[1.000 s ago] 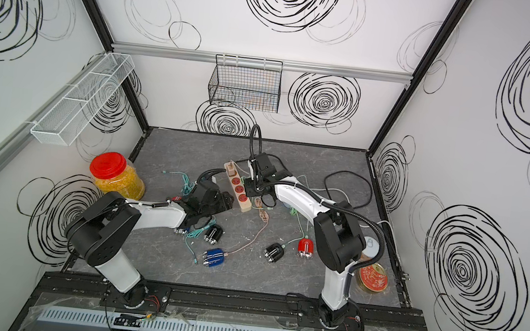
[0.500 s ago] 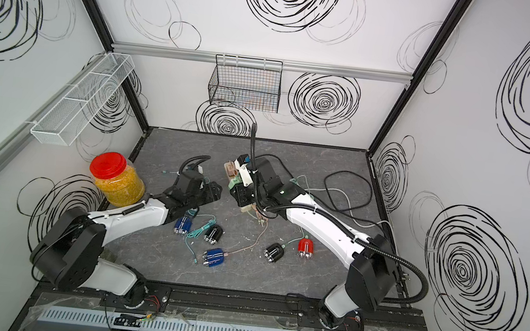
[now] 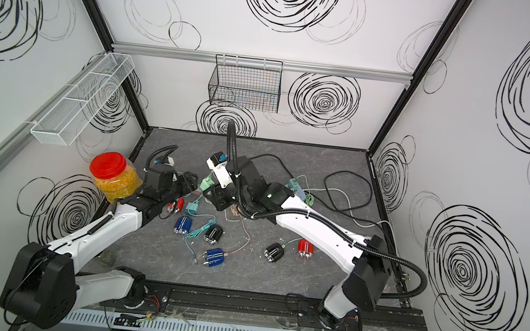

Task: Unplug the electric shaver
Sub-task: Place the plug at the center of the board.

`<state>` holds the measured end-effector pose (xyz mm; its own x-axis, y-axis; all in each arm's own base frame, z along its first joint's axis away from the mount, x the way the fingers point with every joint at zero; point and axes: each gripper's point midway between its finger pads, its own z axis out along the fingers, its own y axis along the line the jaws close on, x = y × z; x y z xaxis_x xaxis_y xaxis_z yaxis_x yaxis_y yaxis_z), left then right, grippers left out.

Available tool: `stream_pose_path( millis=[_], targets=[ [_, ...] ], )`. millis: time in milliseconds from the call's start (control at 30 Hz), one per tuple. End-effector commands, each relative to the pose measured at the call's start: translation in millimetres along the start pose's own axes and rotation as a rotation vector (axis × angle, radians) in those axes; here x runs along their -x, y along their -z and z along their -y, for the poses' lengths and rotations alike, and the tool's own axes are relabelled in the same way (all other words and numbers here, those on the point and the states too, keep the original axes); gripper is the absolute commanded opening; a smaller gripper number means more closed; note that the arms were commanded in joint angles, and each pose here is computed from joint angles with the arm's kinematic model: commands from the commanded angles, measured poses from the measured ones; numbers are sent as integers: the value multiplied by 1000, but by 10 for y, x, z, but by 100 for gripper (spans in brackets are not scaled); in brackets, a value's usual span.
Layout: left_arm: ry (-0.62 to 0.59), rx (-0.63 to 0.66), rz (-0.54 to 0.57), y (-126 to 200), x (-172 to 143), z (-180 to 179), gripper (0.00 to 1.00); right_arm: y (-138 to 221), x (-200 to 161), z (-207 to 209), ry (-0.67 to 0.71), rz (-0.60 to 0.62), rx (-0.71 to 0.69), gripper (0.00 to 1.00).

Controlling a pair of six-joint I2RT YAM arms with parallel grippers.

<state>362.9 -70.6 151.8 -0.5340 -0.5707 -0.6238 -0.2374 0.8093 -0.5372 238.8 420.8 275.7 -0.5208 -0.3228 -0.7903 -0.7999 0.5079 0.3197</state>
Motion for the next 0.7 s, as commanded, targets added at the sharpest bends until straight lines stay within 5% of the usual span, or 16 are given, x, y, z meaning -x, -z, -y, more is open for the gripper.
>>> stream_pose_path(
  millis=[0, 267, 667],
  targets=[
    [-8, 2, -2, 30, -13, -78, 72, -106, 152, -16, 17, 43, 26, 11],
    [6, 15, -5, 14, -27, -212, 72, -319, 212, 76, 2, 33, 20, 10],
    [9, -1, -20, -77, -49, -187, 73, 381, 389, 188, 6, 108, -51, 10]
  ],
)
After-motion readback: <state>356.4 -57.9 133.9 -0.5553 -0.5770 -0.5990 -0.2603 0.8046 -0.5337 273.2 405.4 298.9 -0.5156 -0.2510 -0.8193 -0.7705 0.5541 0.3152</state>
